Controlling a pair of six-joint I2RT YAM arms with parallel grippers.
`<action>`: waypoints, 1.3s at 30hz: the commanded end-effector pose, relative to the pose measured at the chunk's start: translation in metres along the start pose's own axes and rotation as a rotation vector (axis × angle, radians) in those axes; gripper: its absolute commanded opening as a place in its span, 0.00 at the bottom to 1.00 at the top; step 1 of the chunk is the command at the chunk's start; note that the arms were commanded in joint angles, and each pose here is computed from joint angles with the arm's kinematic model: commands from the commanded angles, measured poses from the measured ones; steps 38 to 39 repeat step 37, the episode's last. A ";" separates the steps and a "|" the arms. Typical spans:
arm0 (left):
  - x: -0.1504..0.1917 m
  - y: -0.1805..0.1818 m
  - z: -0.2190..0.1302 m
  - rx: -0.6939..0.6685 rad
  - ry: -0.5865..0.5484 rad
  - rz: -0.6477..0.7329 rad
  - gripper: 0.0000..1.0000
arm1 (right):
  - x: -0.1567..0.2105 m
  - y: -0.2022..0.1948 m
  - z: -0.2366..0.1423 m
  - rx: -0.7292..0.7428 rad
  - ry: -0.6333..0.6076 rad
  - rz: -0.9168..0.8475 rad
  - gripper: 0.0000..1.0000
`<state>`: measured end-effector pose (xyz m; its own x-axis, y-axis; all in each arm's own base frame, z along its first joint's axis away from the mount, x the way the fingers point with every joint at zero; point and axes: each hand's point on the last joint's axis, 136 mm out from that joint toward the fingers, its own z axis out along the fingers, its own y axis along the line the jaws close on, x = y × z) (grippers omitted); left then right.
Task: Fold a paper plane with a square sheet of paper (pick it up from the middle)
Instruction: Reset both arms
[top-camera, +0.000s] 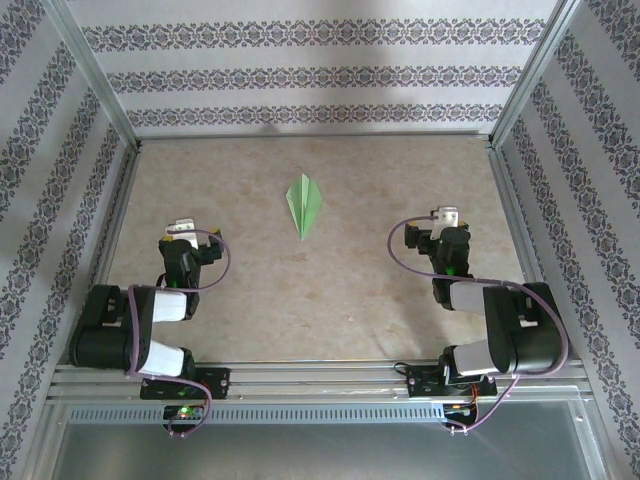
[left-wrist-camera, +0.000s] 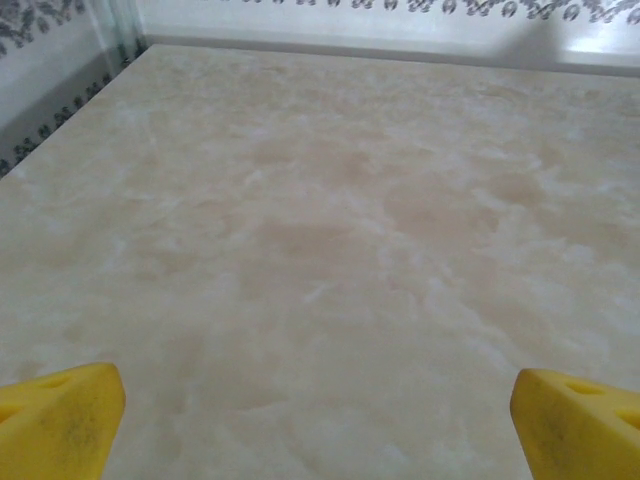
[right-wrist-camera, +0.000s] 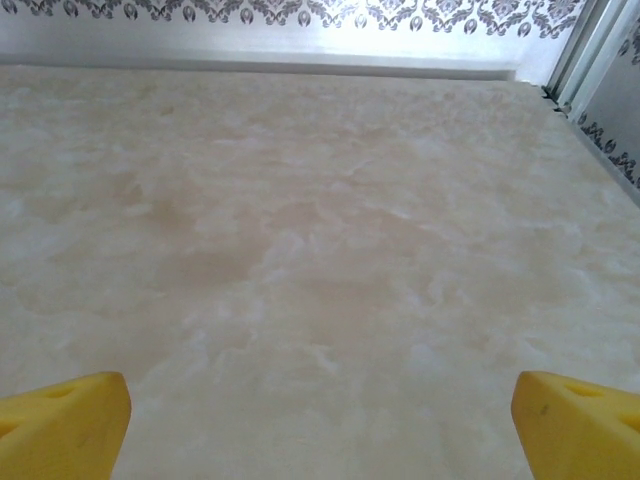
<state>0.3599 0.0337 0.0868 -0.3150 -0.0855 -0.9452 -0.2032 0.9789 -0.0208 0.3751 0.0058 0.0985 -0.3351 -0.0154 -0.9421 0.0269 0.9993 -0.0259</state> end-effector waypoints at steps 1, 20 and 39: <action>-0.028 -0.005 0.006 0.035 -0.117 0.000 0.99 | -0.017 0.007 0.001 -0.045 -0.096 -0.013 0.98; -0.015 -0.013 0.031 0.017 -0.019 0.056 0.99 | -0.016 -0.008 0.019 0.006 -0.046 0.050 0.98; -0.015 -0.010 0.031 -0.008 -0.019 0.050 0.99 | -0.016 -0.008 0.019 0.006 -0.047 0.050 0.98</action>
